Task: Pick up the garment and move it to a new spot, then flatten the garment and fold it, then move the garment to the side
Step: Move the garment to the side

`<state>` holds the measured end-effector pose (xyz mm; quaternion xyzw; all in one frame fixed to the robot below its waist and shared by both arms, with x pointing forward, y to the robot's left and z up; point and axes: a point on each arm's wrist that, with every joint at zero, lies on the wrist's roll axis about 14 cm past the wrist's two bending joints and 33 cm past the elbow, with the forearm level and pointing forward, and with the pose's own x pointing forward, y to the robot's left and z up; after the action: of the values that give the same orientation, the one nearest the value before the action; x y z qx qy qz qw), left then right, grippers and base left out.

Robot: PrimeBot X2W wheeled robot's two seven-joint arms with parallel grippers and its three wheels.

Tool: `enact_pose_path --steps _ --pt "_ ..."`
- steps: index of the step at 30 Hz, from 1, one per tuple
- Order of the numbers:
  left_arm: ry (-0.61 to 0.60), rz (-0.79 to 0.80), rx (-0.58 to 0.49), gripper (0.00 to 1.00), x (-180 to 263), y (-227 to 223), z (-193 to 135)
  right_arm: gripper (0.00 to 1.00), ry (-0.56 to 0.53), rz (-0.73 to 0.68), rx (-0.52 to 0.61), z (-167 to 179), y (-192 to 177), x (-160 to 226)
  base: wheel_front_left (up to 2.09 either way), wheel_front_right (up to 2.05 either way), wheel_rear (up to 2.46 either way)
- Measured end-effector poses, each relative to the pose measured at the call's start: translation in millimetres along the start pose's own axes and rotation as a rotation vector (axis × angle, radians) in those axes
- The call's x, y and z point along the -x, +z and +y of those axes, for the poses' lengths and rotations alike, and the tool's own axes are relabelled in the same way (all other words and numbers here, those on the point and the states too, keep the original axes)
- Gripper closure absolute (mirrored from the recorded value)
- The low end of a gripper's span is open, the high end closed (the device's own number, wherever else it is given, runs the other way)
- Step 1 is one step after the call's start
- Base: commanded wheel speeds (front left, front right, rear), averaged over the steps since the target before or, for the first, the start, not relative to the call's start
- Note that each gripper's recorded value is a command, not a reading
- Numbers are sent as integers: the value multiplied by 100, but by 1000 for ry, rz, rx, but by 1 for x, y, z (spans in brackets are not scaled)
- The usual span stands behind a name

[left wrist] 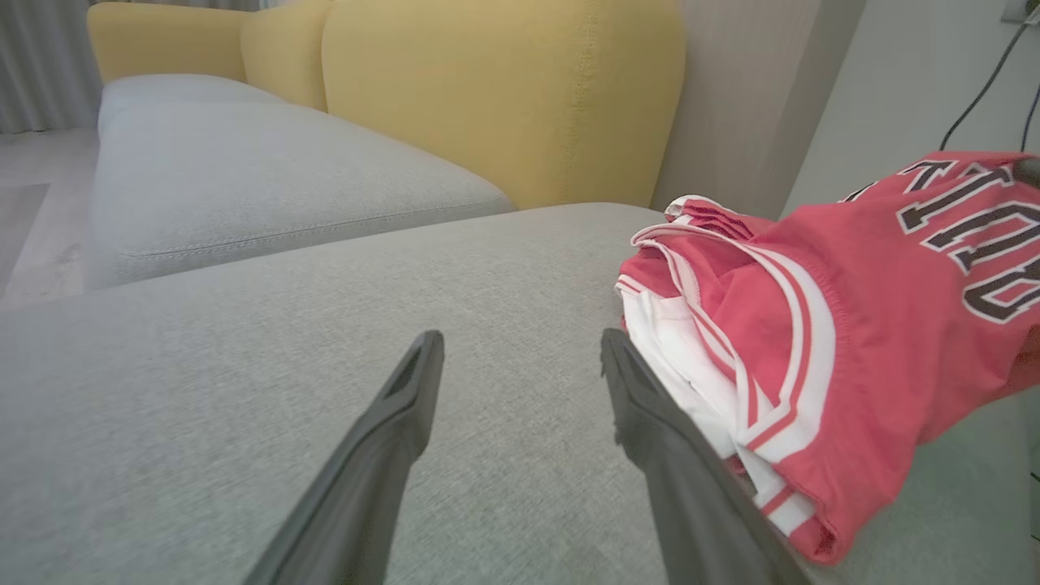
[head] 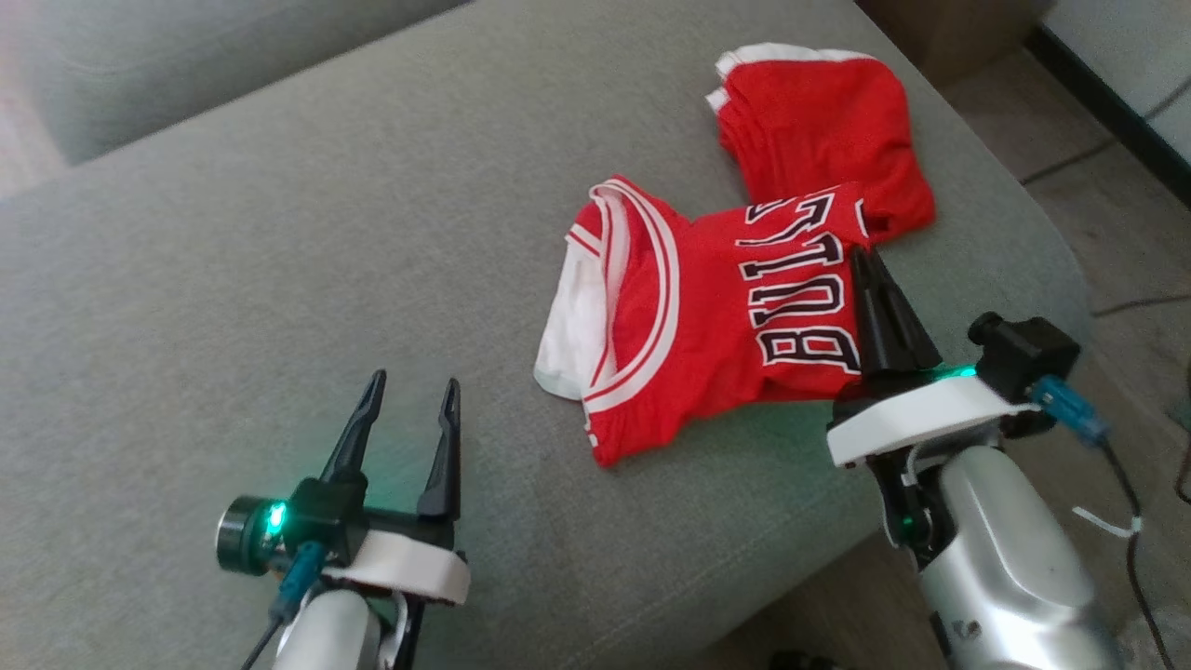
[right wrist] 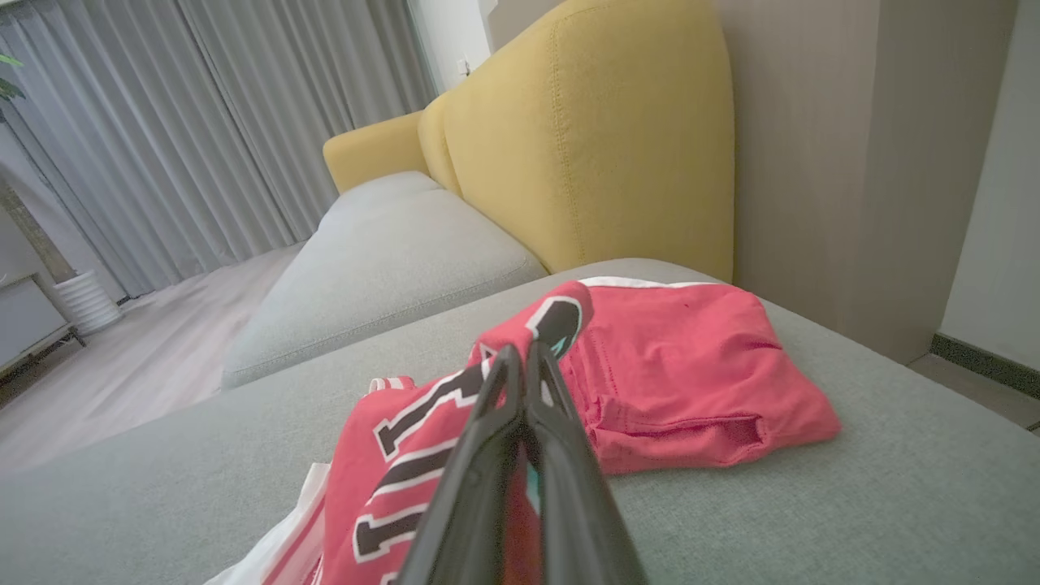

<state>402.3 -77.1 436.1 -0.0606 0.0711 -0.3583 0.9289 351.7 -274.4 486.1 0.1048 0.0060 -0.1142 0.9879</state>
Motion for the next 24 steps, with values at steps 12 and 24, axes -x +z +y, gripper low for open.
enact_pose_path --steps 12,24 --pt "-23 63 4 0 -2 -28 5 100 52 -3 310 1 30 -77 0 0 0" --pt "74 100 10 0 15 -43 44 100 -148 26 517 -81 65 -127 0 0 0"
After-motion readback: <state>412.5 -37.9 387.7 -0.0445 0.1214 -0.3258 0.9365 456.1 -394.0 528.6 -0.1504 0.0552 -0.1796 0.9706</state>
